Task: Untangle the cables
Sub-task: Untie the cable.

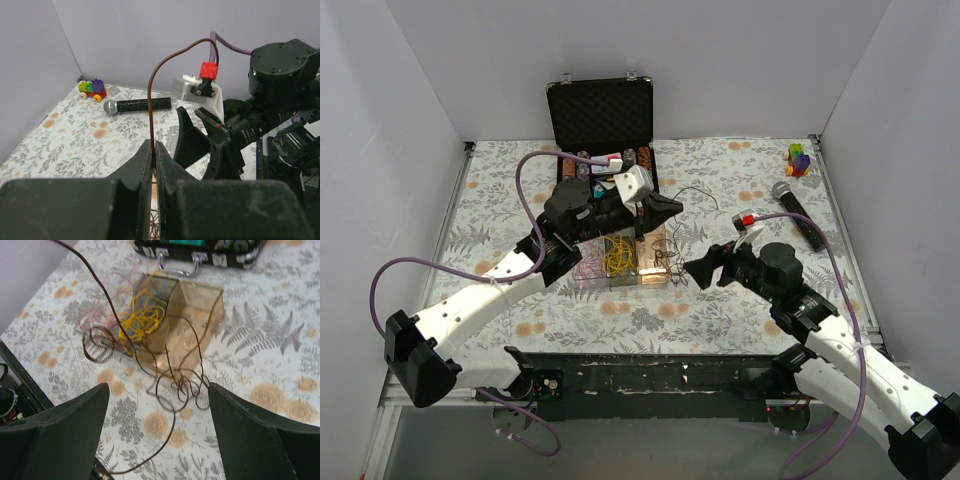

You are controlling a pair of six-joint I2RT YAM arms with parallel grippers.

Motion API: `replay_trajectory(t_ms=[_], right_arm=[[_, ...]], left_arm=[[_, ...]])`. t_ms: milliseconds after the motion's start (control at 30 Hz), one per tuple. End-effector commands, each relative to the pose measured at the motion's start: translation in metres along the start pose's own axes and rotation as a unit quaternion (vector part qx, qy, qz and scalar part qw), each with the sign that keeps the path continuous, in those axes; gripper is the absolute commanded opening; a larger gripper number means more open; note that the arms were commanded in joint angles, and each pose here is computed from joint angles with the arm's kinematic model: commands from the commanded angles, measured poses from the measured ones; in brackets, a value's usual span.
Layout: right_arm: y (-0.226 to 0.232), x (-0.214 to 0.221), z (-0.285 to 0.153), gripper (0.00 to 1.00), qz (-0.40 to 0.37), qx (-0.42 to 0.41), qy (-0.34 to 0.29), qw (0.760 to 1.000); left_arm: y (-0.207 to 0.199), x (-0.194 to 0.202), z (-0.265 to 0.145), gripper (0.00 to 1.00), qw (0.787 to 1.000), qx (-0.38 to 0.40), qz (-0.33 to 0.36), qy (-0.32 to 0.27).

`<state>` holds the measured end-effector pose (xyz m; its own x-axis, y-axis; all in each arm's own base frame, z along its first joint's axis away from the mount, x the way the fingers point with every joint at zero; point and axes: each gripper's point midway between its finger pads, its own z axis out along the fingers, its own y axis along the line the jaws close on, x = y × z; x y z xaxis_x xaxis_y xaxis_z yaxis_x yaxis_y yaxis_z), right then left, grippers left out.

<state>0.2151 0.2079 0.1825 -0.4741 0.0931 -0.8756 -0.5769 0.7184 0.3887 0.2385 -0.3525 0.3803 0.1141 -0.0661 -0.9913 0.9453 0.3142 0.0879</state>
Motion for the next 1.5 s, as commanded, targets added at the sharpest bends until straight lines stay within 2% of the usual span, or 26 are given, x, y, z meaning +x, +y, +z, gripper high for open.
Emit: replay_trajectory(t_ms=[0, 100, 233, 300, 367, 467, 500, 567, 733, 867, 1033, 1300, 1400, 1467], right_arm=[[0.032, -0.080, 0.001, 0.88, -0.046, -0.038, -0.138, 0.989], [0.039, -0.083, 0.016, 0.89, -0.058, -0.039, -0.132, 0.989], [0.056, -0.061, 0.037, 0.89, -0.070, -0.063, -0.103, 0.990], [0.051, -0.052, 0.044, 0.87, -0.068, -0.044, -0.099, 0.992], [0.045, -0.041, 0.049, 0.80, -0.060, -0.033, -0.090, 0.994], [0.030, -0.023, 0.052, 0.63, -0.042, -0.004, -0.070, 0.997], [0.025, -0.014, 0.052, 0.59, -0.037, 0.006, -0.059, 0.998], [0.015, 0.000, 0.051, 0.56, -0.030, 0.021, -0.049, 0.998], [-0.009, 0.034, 0.047, 0.55, -0.020, 0.059, -0.018, 0.998], [-0.022, 0.061, 0.046, 0.54, -0.011, 0.082, 0.017, 0.996], [-0.037, 0.084, 0.044, 0.46, -0.001, 0.111, 0.040, 0.993], [-0.055, 0.118, 0.038, 0.38, 0.022, 0.150, 0.087, 0.985], [-0.062, 0.121, 0.032, 0.36, 0.028, 0.169, 0.087, 0.981], [-0.071, 0.123, 0.025, 0.33, 0.033, 0.196, 0.086, 0.976]], left_arm=[[-0.011, -0.019, -0.004, 0.00, 1.000, 0.025, -0.014, -0.009], [-0.012, -0.030, -0.001, 0.00, 0.999, 0.033, -0.018, -0.017], [-0.010, -0.051, 0.005, 0.00, 0.999, 0.037, -0.014, -0.035], [-0.010, -0.062, 0.005, 0.00, 0.998, 0.037, -0.013, -0.045], [-0.010, -0.072, 0.005, 0.00, 0.998, 0.038, -0.011, -0.053], [-0.007, -0.094, 0.004, 0.00, 0.997, 0.030, 0.005, -0.074], [-0.005, -0.107, 0.003, 0.00, 0.996, 0.025, 0.016, -0.088], [0.001, -0.132, 0.001, 0.00, 0.993, 0.009, 0.039, -0.114], [0.009, -0.201, -0.007, 0.00, 0.979, -0.020, 0.085, -0.186], [0.010, -0.240, -0.016, 0.00, 0.969, -0.029, 0.103, -0.224], [0.005, -0.282, -0.028, 0.00, 0.960, -0.032, 0.108, -0.258], [0.000, -0.347, -0.052, 0.00, 0.931, -0.043, 0.152, -0.329], [-0.002, -0.376, -0.065, 0.00, 0.910, -0.057, 0.182, -0.368], [-0.001, -0.397, -0.079, 0.00, 0.886, -0.079, 0.215, -0.404]])
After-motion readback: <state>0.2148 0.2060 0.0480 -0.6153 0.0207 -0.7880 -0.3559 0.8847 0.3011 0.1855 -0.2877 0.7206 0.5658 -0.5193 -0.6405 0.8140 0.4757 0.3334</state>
